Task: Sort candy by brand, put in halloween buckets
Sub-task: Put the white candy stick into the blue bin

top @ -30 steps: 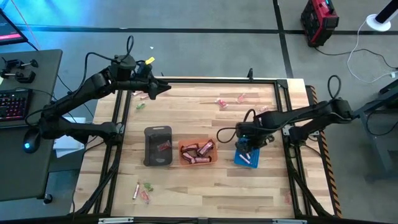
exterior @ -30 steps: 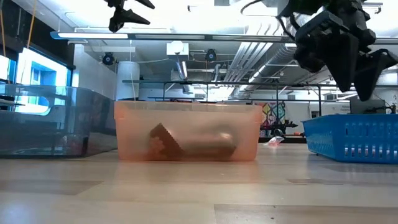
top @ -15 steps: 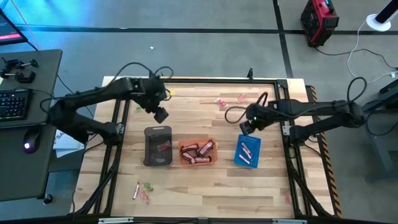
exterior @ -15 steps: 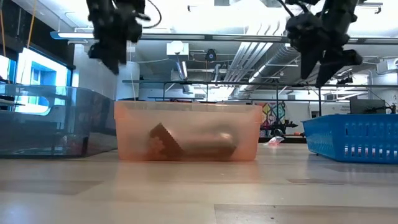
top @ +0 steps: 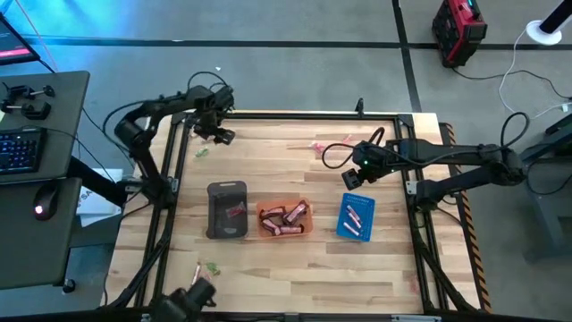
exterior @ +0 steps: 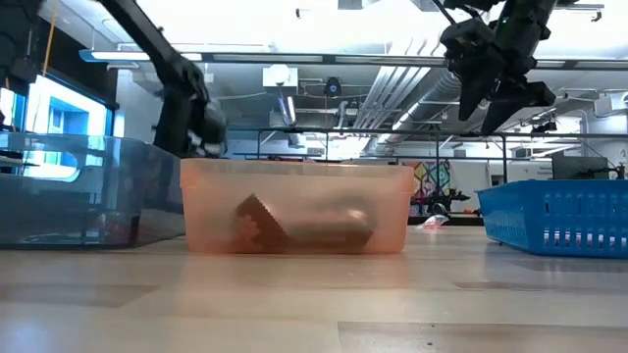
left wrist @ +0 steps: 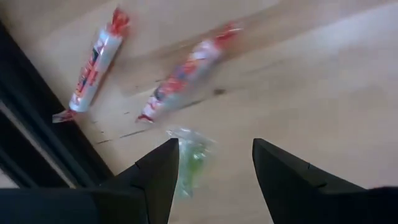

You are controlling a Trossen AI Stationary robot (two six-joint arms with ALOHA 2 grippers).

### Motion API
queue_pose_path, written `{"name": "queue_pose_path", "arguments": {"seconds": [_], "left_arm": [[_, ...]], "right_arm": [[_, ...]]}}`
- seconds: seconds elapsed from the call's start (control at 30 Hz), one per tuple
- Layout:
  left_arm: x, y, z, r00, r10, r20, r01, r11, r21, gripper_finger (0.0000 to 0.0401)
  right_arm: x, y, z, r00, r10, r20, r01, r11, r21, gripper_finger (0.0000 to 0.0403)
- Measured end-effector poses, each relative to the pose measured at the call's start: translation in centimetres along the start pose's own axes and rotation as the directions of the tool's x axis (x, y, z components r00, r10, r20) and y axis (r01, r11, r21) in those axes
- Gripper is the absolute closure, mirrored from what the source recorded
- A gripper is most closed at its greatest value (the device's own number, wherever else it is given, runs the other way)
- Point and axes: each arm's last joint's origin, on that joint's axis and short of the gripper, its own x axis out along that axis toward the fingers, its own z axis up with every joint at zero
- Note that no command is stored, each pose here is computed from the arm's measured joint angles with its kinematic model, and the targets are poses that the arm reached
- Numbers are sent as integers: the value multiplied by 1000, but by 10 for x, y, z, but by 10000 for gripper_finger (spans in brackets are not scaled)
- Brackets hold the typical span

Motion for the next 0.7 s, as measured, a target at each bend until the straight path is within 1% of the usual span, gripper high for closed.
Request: {"name": "queue_pose_path", "arguments": {"seconds": [0.1,0.17,0.27,0.37,0.5,0.63,0.7], "left_arm": [[20,7,9,998,7,-66,-8,1000,-24,208],[29,9,14,997,7,-76,-9,1000,-19,208],[32,10,18,998,8,-63,-8,1000,-3,208],[26,8,15,999,8,-46,-6,999,36,208],[8,4,9,1000,4,24,-6,996,84,208],[-5,5,11,988,80,130,-99,984,147,208],[-3,8,13,990,79,121,-103,972,211,208]], "right_arm": [[0,4,-2,1000,9,25,-9,1000,5,192],[0,6,-2,999,15,43,-16,1000,13,192],[0,9,-4,998,25,59,-26,1000,7,192],[-1,11,-5,997,38,62,-38,999,-7,192],[0,11,-6,997,28,78,-27,1000,-16,192],[5,8,-7,996,12,86,-11,1000,-12,192],[9,7,-7,996,19,85,-19,1000,-5,192]]}}
